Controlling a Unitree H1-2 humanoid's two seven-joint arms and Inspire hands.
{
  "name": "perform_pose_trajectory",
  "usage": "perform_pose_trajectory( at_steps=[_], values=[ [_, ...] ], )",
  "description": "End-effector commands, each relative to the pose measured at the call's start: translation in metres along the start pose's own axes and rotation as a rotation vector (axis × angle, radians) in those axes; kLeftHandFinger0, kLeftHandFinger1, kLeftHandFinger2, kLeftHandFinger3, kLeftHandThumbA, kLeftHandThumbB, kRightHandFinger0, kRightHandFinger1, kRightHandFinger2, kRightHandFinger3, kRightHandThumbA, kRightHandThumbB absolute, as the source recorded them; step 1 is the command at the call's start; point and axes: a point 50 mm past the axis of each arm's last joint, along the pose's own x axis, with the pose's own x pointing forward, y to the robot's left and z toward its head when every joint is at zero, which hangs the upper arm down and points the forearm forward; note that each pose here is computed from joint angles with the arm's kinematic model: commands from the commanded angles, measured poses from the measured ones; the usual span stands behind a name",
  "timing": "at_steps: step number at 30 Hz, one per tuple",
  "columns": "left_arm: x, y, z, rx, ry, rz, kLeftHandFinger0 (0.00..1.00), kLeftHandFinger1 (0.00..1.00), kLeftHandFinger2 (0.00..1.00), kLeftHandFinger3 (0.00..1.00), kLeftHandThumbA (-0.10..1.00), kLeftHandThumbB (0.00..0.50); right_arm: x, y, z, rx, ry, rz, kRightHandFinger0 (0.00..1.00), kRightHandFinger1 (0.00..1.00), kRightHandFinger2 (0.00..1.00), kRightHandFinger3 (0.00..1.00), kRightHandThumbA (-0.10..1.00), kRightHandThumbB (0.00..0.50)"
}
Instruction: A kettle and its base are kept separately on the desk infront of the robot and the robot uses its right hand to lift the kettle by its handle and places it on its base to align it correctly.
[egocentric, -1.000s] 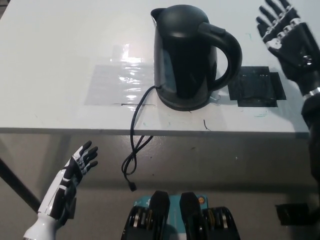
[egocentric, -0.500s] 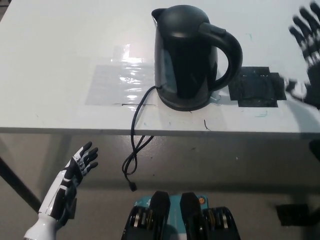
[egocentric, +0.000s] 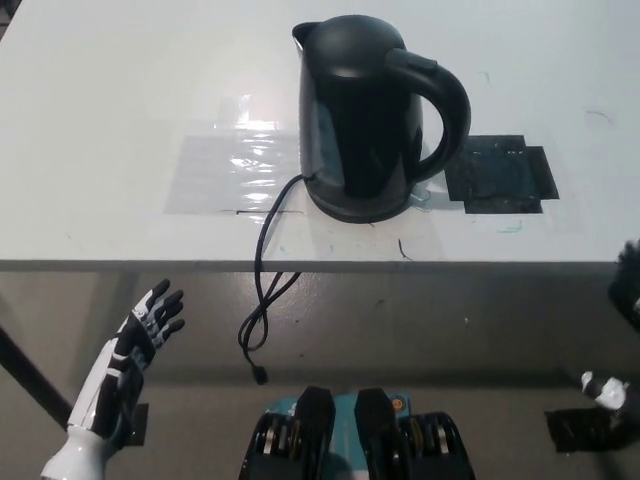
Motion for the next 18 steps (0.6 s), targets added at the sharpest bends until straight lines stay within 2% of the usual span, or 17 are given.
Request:
perform_pose_trajectory(
  at_steps=[1, 4, 10, 11, 13, 16, 18],
  values=[
    [-0.005, 0.000, 0.005, -0.010, -0.051, 0.022, 1.00, 1.00, 1.00, 1.00, 1.00, 0.059, -0.005, 0.007, -0.011, -0.057, -0.053, -0.026, 1.00, 1.00, 1.00, 1.00, 1.00, 0.297],
    [-0.006, 0.000, 0.004, -0.010, -0.050, 0.021, 1.00, 1.00, 1.00, 1.00, 1.00, 0.049, -0.009, 0.016, -0.030, -0.043, 0.000, -0.010, 1.00, 1.00, 1.00, 1.00, 1.00, 0.264],
    [-0.017, -0.004, -0.001, -0.022, -0.026, 0.025, 1.00, 1.00, 1.00, 1.00, 1.00, 0.047, -0.020, 0.022, -0.054, -0.031, 0.106, 0.025, 1.00, 1.00, 1.00, 1.00, 1.00, 0.300],
    [-0.017, -0.004, -0.002, -0.017, -0.026, 0.022, 1.00, 1.00, 1.00, 1.00, 1.00, 0.034, -0.020, 0.022, -0.058, -0.033, 0.114, 0.032, 1.00, 1.00, 1.00, 1.00, 1.00, 0.293],
    [-0.015, -0.004, -0.002, -0.025, -0.024, 0.024, 1.00, 1.00, 1.00, 1.00, 1.00, 0.041, -0.018, 0.023, -0.063, -0.030, 0.123, 0.038, 1.00, 1.00, 1.00, 1.00, 1.00, 0.292],
    [-0.018, -0.004, -0.005, -0.022, -0.015, 0.021, 1.00, 1.00, 1.00, 1.00, 1.00, 0.039, -0.020, 0.024, -0.064, -0.030, 0.134, 0.043, 1.00, 1.00, 1.00, 1.00, 1.00, 0.311],
    [-0.020, -0.005, -0.006, -0.018, -0.006, 0.018, 1.00, 1.00, 1.00, 1.00, 1.00, 0.033, -0.025, 0.024, -0.066, -0.030, 0.144, 0.043, 1.00, 1.00, 1.00, 1.00, 1.00, 0.299]
  ],
)
